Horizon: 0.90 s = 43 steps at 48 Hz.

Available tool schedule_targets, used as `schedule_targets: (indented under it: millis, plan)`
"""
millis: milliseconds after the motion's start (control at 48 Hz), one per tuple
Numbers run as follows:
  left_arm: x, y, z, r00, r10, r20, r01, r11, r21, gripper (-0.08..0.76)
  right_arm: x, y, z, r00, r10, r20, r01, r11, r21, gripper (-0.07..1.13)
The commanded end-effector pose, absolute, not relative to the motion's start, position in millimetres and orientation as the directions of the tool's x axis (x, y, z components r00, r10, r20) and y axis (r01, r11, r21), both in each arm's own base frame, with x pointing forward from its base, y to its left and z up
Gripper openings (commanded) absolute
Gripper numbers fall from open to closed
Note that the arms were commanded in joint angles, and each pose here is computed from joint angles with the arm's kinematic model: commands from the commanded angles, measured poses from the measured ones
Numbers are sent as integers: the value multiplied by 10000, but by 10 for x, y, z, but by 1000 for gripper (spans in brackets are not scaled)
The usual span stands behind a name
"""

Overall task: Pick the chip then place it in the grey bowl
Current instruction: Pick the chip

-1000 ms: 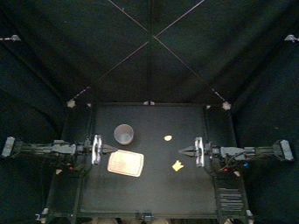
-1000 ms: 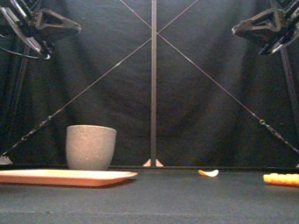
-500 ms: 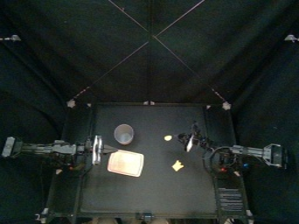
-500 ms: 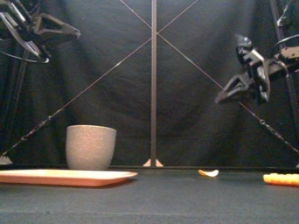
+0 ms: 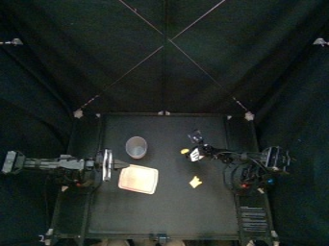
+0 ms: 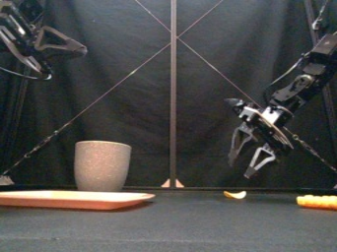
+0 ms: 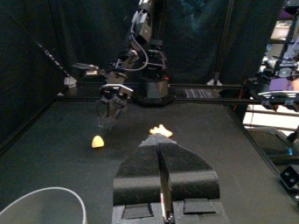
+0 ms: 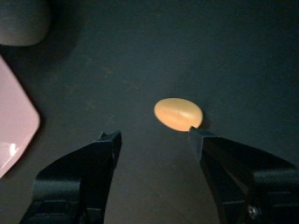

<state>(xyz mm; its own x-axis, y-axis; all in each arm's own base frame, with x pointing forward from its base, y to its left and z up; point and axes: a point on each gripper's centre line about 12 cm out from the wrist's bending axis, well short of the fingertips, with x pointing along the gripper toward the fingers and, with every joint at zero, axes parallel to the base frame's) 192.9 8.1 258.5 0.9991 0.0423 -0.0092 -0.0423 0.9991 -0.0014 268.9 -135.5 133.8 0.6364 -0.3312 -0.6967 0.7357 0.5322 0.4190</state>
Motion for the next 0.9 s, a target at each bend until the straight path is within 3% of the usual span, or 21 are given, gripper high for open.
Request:
schedule_targets:
  millis: [21,312,646,771,896]
  plan:
    - [1950,85,2642,9990,438,61,-438,9990,1,7,2756,-1518,1339,6113,-3340,-7175,7635,4874,4236,934]
    - [1949,79,2636,9992,408,46,-408,9992,-14,7,2801,-1770,1167,5451,-3226,-7738,8167,4131,4030,932]
    - [1947,91,2630,9989,469,31,-469,9989,17,7,2914,-1710,1083,5111,-2469,-8233,8211,4235,3827,905]
    - [1945,93,2633,9988,480,46,-480,9988,31,7,2960,-1683,1083,5139,-2351,-8250,8181,4236,3889,840]
    - [1945,103,2631,9986,530,31,-530,9986,17,7,2993,-1628,1088,5140,-2137,-8308,8147,4247,3948,674]
